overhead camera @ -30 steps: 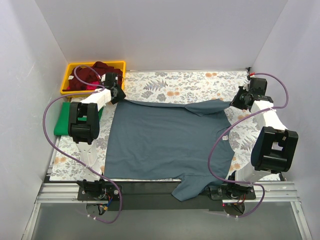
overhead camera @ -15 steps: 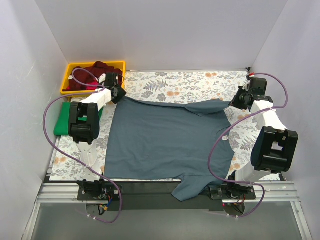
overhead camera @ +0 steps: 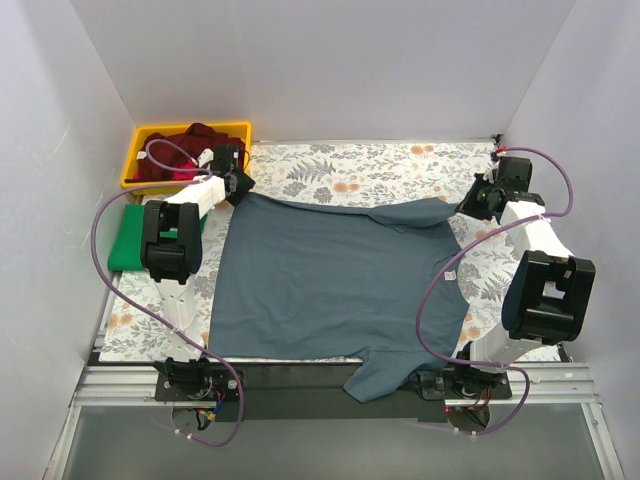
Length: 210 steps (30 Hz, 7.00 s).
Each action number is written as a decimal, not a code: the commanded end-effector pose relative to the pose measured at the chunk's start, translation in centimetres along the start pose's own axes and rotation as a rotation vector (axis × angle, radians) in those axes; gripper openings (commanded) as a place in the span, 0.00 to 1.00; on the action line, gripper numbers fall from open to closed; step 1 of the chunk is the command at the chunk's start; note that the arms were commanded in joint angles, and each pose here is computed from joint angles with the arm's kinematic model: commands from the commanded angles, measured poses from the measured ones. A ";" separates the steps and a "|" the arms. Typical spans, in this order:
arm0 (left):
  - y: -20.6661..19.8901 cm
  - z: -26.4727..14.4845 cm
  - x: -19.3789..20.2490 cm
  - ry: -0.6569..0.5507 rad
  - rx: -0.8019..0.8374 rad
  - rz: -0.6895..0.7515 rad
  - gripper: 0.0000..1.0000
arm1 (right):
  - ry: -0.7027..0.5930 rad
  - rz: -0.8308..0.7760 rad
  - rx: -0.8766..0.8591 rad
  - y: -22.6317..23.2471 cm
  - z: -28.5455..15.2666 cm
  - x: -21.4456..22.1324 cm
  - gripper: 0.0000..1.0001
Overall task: Fold and stack the t-shirts
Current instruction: Fold the tshirt
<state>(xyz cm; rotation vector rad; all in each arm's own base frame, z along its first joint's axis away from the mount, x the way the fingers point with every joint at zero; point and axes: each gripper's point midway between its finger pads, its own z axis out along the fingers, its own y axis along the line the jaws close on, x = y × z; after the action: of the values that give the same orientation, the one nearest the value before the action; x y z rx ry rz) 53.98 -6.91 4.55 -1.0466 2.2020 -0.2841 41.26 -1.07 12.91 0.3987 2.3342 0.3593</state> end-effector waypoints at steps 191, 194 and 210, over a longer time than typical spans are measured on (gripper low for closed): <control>15.0 -11.9 4.6 -0.137 -0.193 -0.019 0.02 | -0.073 0.045 -0.007 0.8 -14.2 11.0 0.01; 15.8 -11.4 5.5 -0.111 -0.217 -0.024 0.03 | -0.064 0.047 0.003 0.5 -14.0 11.4 0.01; 11.6 -13.8 1.6 -0.208 -0.099 0.061 0.10 | -0.056 0.048 0.002 0.4 -13.9 11.7 0.01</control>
<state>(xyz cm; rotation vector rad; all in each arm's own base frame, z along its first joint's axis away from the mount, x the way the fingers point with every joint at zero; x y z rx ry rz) 35.88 -2.44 5.59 -1.0727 2.1526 -0.0462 23.11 1.98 14.16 0.4898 2.3116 0.3725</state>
